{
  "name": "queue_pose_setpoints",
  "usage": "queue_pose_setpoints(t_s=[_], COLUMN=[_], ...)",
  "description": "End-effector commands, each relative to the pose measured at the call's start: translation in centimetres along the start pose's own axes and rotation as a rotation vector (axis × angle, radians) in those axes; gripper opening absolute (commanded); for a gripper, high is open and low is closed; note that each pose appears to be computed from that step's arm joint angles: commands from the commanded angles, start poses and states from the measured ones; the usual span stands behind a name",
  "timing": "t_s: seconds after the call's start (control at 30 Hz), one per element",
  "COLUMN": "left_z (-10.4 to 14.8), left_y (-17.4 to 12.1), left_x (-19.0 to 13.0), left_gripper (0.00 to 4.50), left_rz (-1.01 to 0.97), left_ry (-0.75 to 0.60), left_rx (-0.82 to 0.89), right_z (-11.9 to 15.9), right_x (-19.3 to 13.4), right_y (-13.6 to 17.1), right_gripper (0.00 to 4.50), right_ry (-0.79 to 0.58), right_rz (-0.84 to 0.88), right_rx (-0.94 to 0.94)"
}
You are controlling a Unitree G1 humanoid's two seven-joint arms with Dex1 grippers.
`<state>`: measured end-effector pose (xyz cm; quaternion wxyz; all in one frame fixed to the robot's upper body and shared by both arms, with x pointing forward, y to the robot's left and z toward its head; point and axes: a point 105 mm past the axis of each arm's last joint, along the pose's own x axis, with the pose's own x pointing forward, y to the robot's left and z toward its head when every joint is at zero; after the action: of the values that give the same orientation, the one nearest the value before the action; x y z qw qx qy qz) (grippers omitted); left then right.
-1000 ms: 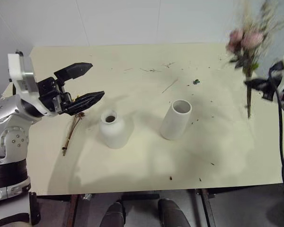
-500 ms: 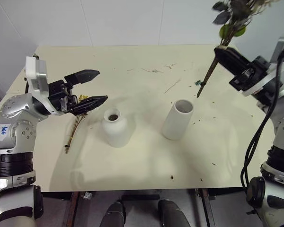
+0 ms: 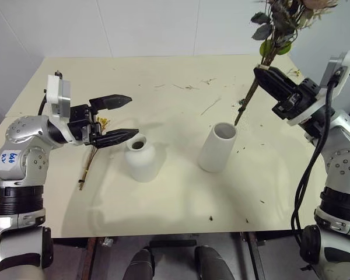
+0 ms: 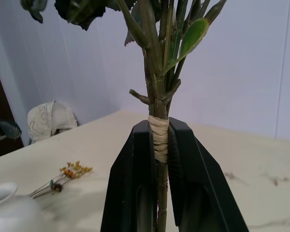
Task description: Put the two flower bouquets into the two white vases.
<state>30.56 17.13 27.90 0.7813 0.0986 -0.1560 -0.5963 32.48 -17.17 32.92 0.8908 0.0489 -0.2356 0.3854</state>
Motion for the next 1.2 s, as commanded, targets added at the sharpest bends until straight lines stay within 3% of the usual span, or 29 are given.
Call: queue_pose_setpoints(t_s=[0.03, 0.3, 0.57, 0.77, 0.9, 1.1, 1.2], left_z=[0.9, 0.8, 0.8, 1.2, 1.3, 1.5, 0.8], left_y=[0.1, 0.4, 0.4, 0.6, 0.7, 1.7, 2.5], left_x=[0.3, 0.6, 0.8, 0.3, -0.4, -3.0, -5.1], left_gripper=[4.5, 4.5, 4.5, 4.5, 4.5, 4.5, 4.5], left_rz=[-0.014, -0.021, -0.022, 0.004, 0.036, 0.148, 0.237], left_ry=[-0.01, -0.015, -0.022, -0.018, -0.002, 0.082, 0.192], left_rx=[0.05, 0.05, 0.051, 0.065, 0.078, 0.116, 0.102], right_z=[3.0, 2.4, -0.9, -4.7, -5.6, -3.2, -2.3], right_x=[0.3, 0.4, 0.2, -1.3, -2.5, -4.1, -5.2], right_y=[0.5, 3.3, 4.0, 3.5, 4.2, 1.8, 0.6], right_gripper=[0.04, 0.04, 0.04, 0.04, 1.28, 3.29, 4.26], right_ry=[-0.073, -0.032, 0.016, 0.112, 0.158, 0.163, 0.221], right_rz=[0.026, 0.122, 0.107, 0.075, 0.142, 0.076, 0.095], right_rx=[-0.075, 0.008, 0.089, 0.01, -0.022, -0.134, -0.203])
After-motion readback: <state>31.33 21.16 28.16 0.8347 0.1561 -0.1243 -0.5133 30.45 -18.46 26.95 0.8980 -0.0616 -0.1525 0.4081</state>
